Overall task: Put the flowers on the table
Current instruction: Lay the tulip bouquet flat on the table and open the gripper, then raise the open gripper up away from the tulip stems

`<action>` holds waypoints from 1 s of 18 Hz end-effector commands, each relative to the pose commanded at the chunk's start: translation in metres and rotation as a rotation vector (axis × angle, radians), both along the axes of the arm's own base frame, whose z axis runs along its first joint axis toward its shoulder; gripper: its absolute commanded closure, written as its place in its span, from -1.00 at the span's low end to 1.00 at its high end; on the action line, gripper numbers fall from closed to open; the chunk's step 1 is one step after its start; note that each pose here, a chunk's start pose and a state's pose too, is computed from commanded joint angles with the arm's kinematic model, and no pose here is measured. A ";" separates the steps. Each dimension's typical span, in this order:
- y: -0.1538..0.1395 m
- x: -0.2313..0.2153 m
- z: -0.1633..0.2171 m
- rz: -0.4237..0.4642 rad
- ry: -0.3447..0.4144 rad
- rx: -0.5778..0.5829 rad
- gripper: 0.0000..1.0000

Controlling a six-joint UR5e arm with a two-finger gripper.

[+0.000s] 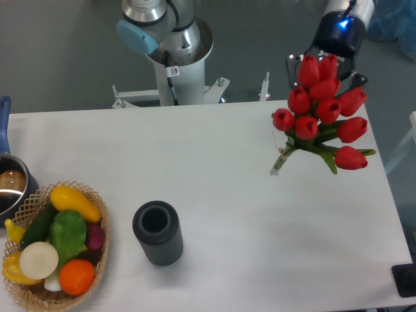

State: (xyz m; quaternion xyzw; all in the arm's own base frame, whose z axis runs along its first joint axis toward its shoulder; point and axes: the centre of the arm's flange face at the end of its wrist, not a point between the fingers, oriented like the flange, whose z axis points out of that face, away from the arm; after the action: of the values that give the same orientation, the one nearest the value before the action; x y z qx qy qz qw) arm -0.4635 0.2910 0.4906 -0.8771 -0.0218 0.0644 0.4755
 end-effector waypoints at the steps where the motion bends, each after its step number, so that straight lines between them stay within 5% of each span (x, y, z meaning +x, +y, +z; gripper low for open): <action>1: 0.008 0.003 -0.008 0.000 0.003 -0.052 0.23; 7: 0.041 0.010 -0.042 -0.023 0.033 -0.256 0.24; 11: 0.066 0.008 -0.098 -0.093 0.049 -0.445 0.24; 18: 0.064 -0.012 -0.158 -0.144 0.048 -0.619 0.28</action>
State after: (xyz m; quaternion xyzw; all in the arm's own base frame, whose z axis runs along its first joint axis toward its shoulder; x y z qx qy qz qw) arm -0.4759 0.3548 0.3325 -0.9777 0.0722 0.0548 0.1896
